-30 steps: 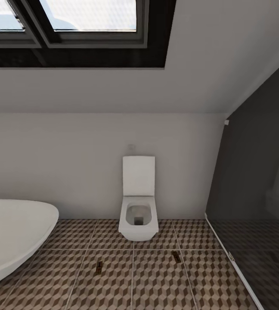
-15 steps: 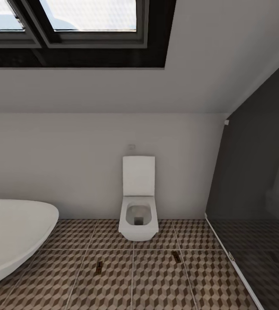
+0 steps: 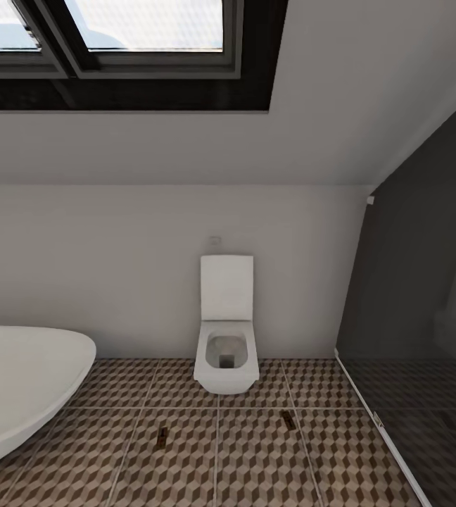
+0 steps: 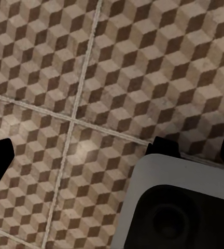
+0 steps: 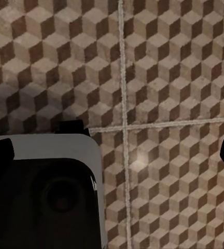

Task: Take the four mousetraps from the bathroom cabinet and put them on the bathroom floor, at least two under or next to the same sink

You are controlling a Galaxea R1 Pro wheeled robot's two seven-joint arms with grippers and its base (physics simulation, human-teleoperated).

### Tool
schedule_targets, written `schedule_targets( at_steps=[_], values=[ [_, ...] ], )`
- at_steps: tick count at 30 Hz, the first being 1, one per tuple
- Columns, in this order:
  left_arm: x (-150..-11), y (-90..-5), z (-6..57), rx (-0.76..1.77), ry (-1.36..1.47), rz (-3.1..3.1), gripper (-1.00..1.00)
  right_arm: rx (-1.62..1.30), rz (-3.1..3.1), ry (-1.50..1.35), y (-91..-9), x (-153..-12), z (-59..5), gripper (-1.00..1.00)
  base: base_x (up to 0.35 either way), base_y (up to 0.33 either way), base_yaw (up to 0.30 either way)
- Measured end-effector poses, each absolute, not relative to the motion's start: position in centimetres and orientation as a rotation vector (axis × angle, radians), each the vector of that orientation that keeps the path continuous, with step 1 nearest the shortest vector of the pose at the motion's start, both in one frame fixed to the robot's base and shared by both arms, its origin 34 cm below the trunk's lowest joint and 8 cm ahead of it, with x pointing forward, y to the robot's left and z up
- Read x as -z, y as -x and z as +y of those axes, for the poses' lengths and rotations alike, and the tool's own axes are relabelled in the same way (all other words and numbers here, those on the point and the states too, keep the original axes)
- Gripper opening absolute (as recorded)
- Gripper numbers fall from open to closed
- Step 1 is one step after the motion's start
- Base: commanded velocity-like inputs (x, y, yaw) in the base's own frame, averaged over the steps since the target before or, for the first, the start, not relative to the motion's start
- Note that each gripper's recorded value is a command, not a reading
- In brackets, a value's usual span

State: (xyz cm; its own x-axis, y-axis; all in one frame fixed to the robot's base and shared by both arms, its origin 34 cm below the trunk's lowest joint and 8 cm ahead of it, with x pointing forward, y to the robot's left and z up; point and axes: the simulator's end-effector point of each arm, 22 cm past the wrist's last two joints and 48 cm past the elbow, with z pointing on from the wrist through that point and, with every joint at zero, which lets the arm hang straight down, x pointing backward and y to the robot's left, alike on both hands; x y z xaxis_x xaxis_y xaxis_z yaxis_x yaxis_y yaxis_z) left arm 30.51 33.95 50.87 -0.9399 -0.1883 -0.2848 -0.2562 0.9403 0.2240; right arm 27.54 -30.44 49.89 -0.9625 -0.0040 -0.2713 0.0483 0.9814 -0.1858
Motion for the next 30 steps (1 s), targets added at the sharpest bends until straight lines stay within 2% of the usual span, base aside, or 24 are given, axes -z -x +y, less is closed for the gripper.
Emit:
schedule_targets(
  at_steps=[30],
  values=[
    [-50.88, -30.53, 34.03, -0.379, 0.329, 2.834, 1.00, 0.277, 2.853, -0.031, -27.57, -49.90, -30.44, 1.00, 0.000, 0.000, 0.000]
  ],
)
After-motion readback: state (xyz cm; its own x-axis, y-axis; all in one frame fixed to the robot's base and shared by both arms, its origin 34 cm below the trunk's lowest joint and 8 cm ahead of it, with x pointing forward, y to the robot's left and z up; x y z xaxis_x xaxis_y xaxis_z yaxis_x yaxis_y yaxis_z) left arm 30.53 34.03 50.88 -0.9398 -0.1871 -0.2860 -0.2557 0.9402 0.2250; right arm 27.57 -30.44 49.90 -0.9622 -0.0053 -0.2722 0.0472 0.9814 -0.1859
